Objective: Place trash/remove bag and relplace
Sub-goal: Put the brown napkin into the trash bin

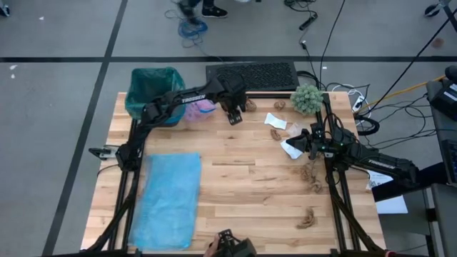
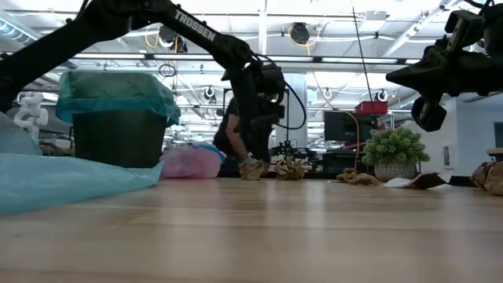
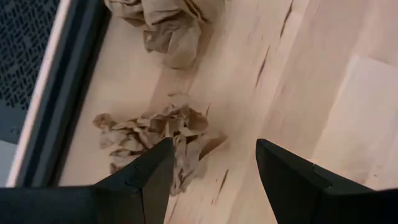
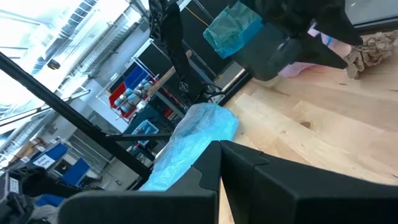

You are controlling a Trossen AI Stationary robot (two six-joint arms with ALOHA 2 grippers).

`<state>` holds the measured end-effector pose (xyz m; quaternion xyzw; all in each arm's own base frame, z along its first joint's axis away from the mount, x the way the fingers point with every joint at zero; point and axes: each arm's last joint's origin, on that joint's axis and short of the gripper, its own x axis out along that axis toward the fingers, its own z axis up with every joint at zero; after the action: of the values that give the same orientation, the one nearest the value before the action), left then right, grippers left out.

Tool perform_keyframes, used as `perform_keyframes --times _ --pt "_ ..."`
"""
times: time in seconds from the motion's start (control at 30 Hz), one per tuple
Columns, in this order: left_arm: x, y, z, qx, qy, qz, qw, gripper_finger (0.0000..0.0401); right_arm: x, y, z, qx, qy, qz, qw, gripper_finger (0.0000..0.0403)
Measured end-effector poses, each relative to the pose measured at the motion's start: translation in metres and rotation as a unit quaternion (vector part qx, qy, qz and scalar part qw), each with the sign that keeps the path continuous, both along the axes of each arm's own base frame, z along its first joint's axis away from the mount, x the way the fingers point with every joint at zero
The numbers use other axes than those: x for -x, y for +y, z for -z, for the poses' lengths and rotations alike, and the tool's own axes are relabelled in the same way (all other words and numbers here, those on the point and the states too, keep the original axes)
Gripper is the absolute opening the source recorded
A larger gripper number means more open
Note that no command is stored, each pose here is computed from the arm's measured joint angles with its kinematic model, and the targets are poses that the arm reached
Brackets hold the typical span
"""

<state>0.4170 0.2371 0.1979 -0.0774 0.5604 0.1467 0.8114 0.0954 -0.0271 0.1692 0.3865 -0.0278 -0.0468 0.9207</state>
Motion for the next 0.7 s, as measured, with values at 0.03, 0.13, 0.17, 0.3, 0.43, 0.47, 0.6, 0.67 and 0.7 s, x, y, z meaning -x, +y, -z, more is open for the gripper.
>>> perform_keyframes --times 0.03,0.13,0.17,0.3,0.43,0.47,0.6,0.67,0.7 --pt "0.0 0.001 0.003 0.002 0.003 -0.001 1.0 0.0222 0.0 0.0 0.0 0.0 0.0 0.0 1.0 0.0" --pt "-0.002 0.003 0.01 0.005 0.004 -0.013 1.0 0.022 0.0 0.0 0.0 0.0 0.0 0.0 1.0 0.0" --pt "-0.001 0.004 0.01 0.006 0.005 -0.017 1.0 0.0216 0.0 0.0 0.0 0.0 0.0 0.0 1.0 0.0" --pt "-0.002 0.004 0.009 0.002 0.0 -0.02 1.0 0.0161 0.0 0.0 0.0 0.0 0.0 0.0 1.0 0.0" --pt "-0.002 0.004 0.009 0.003 -0.001 -0.019 1.0 0.0038 0.0 0.0 0.0 0.0 0.0 0.0 1.0 0.0" --pt "-0.002 0.004 0.009 0.008 -0.004 -0.016 1.0 0.002 0.0 0.0 0.0 0.0 0.0 0.0 1.0 0.0" --pt "0.0 0.001 0.003 0.022 0.011 -0.01 1.0 0.0004 0.0 0.0 0.0 0.0 0.0 0.0 1.0 0.0" --pt "0.001 0.0 -0.008 0.023 0.012 -0.008 1.0 0.0003 0.0 0.0 0.0 0.0 0.0 0.0 1.0 0.0" --pt "0.002 -0.001 -0.014 0.024 0.014 -0.007 1.0 0.0002 0.0 0.0 0.0 0.0 0.0 0.0 1.0 0.0"
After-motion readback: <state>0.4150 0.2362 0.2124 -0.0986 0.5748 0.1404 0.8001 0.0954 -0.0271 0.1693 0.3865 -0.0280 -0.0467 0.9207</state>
